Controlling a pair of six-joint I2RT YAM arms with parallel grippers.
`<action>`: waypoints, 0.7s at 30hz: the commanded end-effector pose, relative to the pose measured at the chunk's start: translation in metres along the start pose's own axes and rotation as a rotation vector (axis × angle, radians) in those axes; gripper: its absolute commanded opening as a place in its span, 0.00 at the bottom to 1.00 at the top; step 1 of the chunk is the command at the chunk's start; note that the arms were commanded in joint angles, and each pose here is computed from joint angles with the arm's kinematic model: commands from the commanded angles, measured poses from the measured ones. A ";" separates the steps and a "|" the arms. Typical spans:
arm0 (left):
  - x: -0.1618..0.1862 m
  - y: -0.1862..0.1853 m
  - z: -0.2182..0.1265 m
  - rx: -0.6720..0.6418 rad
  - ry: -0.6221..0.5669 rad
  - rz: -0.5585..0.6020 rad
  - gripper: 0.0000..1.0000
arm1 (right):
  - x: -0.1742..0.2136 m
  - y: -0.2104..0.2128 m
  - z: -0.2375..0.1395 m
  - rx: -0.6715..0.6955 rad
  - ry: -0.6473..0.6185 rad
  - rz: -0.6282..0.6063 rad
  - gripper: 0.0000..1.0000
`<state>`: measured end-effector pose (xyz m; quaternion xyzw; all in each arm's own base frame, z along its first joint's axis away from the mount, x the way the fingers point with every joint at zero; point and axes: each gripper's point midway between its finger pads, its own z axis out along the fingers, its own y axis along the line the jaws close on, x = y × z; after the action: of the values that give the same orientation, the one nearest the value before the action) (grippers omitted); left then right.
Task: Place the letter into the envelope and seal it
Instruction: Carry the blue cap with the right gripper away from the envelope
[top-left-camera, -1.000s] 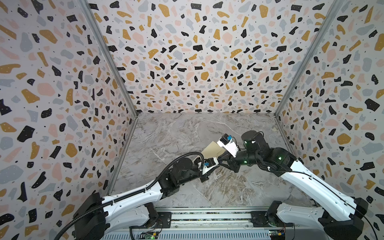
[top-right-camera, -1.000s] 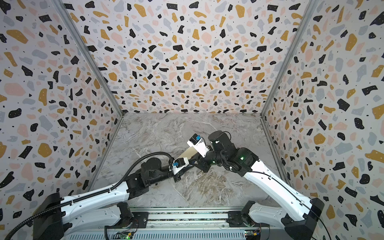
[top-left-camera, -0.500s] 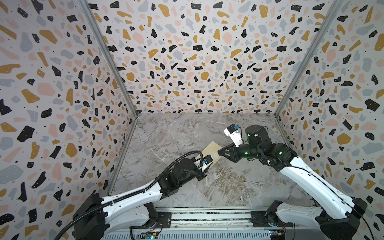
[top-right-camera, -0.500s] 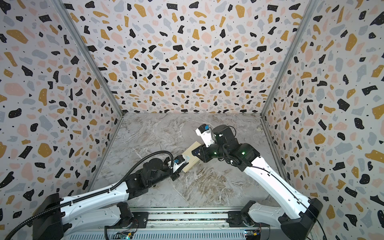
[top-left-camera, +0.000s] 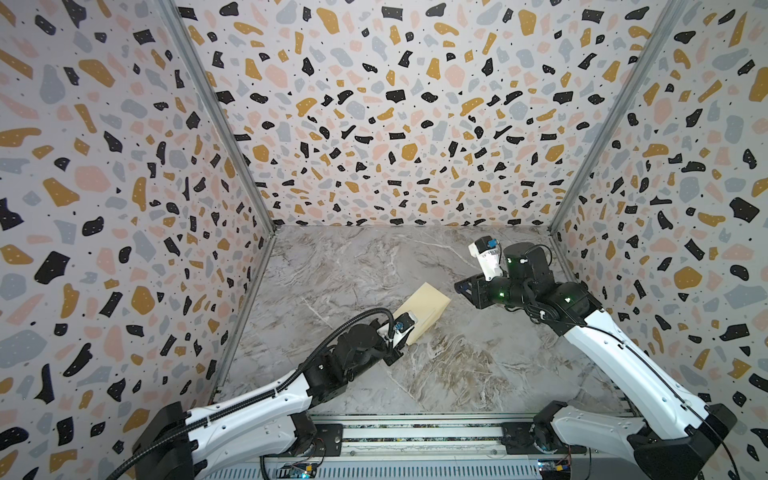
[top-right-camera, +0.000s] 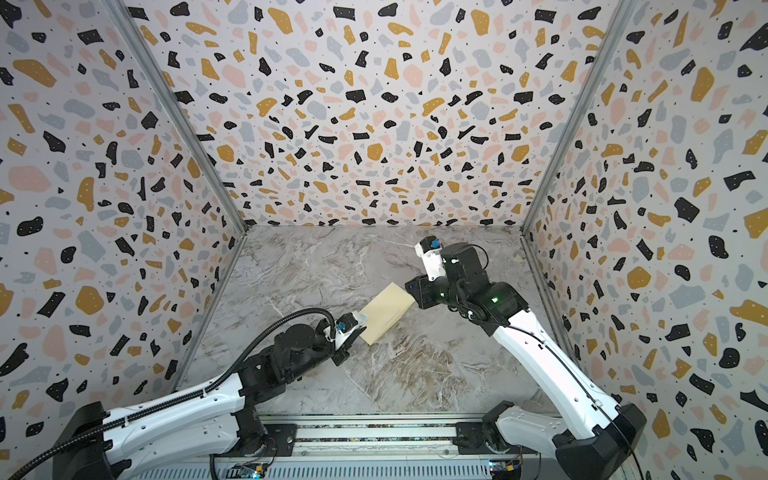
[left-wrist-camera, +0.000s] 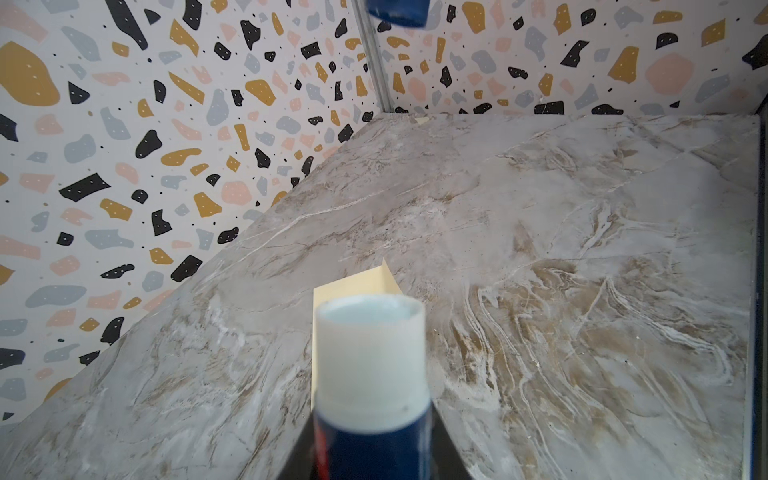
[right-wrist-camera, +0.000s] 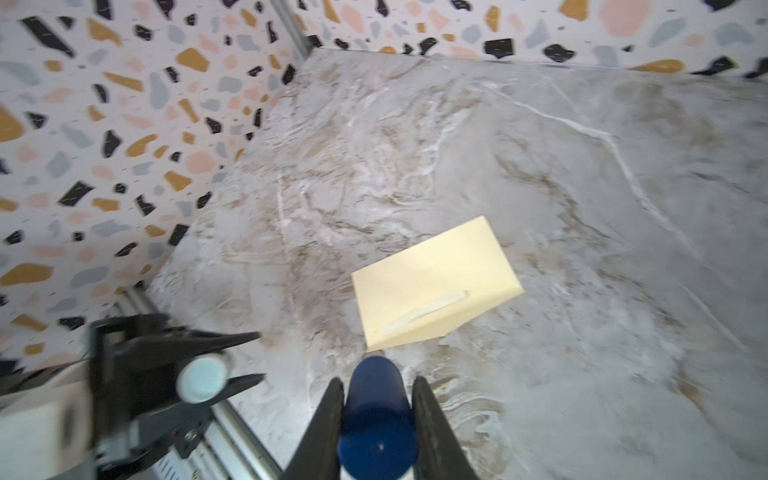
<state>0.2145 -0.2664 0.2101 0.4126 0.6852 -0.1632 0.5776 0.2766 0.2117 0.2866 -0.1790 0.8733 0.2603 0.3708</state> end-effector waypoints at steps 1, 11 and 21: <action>-0.019 0.006 -0.005 -0.018 -0.086 -0.032 0.00 | 0.009 -0.041 0.013 0.129 0.016 0.018 0.02; -0.025 0.004 -0.005 -0.003 -0.105 -0.047 0.00 | 0.042 -0.128 0.066 0.308 0.077 0.128 0.03; -0.027 0.004 -0.005 0.002 -0.100 -0.051 0.00 | 0.076 -0.184 0.096 0.400 0.139 0.201 0.03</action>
<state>0.2115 -0.2687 0.2179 0.4038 0.6805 -0.1841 0.5831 0.3615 0.1205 0.1165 -0.0401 0.9481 0.1171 0.2931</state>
